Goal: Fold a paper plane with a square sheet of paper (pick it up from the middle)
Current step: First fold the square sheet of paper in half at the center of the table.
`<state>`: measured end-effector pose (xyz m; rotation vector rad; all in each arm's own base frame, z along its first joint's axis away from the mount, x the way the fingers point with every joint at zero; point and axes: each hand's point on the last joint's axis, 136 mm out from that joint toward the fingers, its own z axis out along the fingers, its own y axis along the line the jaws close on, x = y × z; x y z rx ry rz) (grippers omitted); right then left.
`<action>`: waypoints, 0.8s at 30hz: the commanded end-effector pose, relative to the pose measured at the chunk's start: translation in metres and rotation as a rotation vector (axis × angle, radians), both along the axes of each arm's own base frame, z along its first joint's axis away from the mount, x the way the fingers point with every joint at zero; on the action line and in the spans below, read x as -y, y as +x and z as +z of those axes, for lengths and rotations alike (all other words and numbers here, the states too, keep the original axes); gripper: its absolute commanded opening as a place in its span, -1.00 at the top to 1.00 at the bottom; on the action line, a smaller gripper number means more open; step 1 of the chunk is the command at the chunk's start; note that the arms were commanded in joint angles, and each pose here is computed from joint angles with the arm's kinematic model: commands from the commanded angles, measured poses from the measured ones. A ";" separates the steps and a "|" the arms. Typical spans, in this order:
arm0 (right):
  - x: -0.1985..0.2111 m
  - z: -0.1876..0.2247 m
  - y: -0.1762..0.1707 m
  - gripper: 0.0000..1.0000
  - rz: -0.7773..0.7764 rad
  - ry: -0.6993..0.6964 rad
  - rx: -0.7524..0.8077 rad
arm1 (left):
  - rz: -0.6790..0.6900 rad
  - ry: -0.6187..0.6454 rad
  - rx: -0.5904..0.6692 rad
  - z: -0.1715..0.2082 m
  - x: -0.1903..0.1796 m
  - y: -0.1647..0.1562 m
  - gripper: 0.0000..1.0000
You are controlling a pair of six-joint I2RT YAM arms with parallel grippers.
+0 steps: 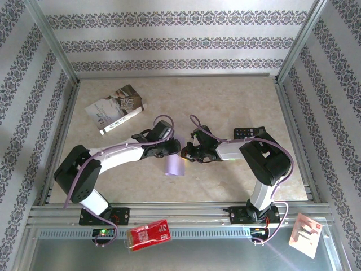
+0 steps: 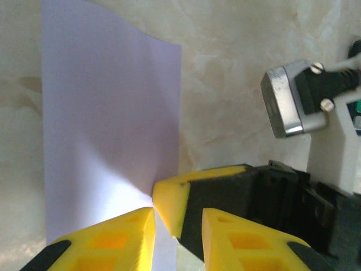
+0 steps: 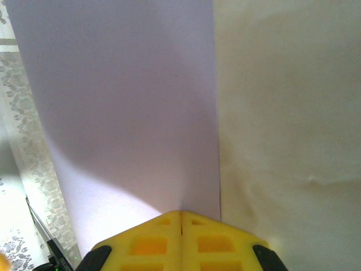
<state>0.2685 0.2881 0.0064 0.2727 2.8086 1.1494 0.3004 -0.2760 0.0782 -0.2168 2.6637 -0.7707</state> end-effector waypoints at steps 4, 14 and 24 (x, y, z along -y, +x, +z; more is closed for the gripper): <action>0.072 -0.087 -0.058 1.00 -0.061 -0.365 -0.239 | -0.012 -0.023 -0.051 -0.029 -0.004 0.007 0.50; 0.075 -0.088 -0.061 1.00 -0.059 -0.378 -0.242 | 0.025 0.019 -0.116 -0.067 -0.035 0.001 0.52; 0.077 -0.087 -0.061 1.00 -0.059 -0.380 -0.234 | -0.034 -0.124 -0.028 -0.013 -0.007 0.026 0.42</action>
